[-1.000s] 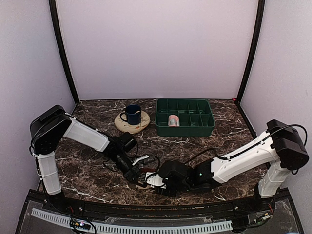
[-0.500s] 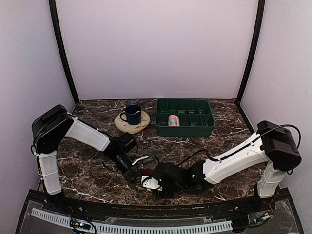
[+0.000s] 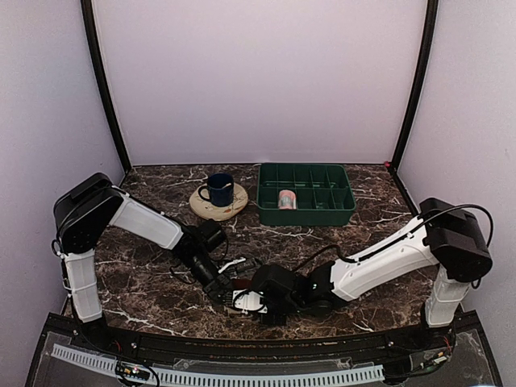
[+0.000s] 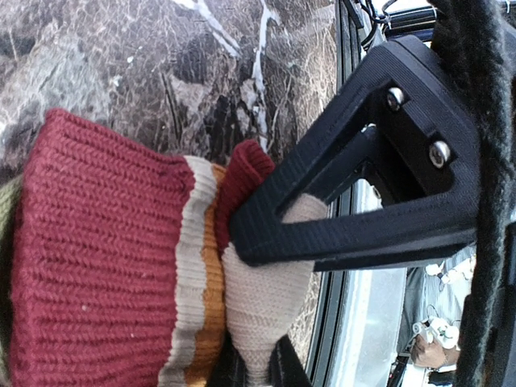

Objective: Roll the socks
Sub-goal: Roll the sock at the center of the board.

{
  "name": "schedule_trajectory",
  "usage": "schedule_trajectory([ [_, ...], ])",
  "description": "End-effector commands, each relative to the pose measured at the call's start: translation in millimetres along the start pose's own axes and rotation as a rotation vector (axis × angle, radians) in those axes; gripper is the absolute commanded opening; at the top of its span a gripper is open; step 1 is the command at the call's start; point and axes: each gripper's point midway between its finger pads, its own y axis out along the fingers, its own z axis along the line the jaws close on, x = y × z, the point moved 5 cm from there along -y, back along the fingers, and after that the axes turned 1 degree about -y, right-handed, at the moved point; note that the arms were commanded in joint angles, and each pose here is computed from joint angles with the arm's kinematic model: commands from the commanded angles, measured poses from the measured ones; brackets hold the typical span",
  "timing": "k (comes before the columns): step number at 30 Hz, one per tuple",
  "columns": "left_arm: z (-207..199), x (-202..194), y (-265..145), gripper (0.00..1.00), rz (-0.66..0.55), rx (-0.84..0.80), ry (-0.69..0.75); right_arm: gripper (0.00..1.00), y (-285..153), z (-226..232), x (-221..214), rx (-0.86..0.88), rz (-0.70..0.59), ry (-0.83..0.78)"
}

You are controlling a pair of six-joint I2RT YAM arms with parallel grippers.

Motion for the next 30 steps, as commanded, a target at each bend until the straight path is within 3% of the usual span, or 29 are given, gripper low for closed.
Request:
schedule_trajectory([
  [1,16.2,-20.5,4.4,0.00,0.076,0.070,-0.079,0.17,8.4,6.1,-2.4,0.085,0.024,0.014],
  [6,19.7,-18.6,1.4,0.01,0.071,0.112,-0.089,0.05,7.6,7.4,-6.9,0.128,0.046,0.035],
  [8,21.9,-16.4,-2.3,0.09,0.056,0.147,-0.091,0.02,6.7,6.3,-8.7,0.138,0.051,0.048],
  [14,16.1,-8.3,-20.4,0.24,-0.033,0.222,-0.071,0.00,6.2,5.1,-14.1,0.165,0.068,0.085],
  [30,-6.8,1.0,-60.1,0.36,-0.246,0.373,-0.023,0.00,8.8,1.3,-13.4,0.268,0.085,0.212],
])
